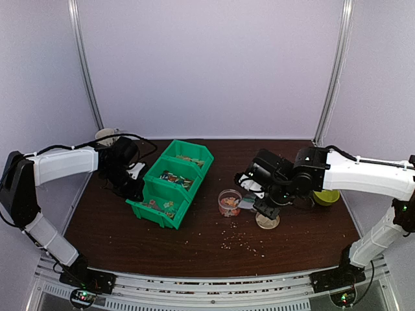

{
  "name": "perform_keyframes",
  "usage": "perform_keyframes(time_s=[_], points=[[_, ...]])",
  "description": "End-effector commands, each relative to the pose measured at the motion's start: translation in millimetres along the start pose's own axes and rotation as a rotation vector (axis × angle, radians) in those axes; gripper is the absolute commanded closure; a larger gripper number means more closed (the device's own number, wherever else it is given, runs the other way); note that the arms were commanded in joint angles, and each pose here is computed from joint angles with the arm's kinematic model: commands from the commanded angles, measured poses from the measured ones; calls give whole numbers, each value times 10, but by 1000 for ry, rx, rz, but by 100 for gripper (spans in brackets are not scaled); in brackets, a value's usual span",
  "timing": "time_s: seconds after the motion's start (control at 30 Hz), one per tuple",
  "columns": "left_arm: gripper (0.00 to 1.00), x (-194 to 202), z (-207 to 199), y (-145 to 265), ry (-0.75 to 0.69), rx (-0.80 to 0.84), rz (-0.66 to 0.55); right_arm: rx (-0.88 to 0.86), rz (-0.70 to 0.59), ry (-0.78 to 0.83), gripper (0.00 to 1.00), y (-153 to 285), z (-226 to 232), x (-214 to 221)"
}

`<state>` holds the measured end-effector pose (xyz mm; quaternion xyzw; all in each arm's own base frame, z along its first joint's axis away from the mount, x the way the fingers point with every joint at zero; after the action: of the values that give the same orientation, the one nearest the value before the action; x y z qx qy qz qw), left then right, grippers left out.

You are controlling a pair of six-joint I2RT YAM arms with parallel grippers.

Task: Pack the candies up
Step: Place the plate at the center of the board.

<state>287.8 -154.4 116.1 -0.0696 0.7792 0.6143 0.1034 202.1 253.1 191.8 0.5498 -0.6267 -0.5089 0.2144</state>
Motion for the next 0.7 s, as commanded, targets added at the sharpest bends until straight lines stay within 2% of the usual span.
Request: perform_keyframes(time_s=[0.0,0.2,0.53,0.67], points=[[100,-502,-296,420,-29,143,-240,25,-42,10,100,118,-65,-93],[100,-499,-293,417,-30,141,-239,60,-138,13,100,180,-113,-214],[100,-501,-287,414,-30,137,-240,150,-416,95,100,355,11,-543],[100,-496,-279,406,-29,133,-237,164,-489,106,100,419,52,-672]])
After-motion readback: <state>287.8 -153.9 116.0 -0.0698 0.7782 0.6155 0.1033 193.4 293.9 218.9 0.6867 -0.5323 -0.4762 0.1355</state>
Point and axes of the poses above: each gripper's point midway between its finger pads, its own y axis back along the fingers, its own z axis along the line the jaws close on, x = y × z, the point moved 3 cm from there along y, back along the fingers, and after that the axes turned 15 degrees about y, right-handed, at the moved point
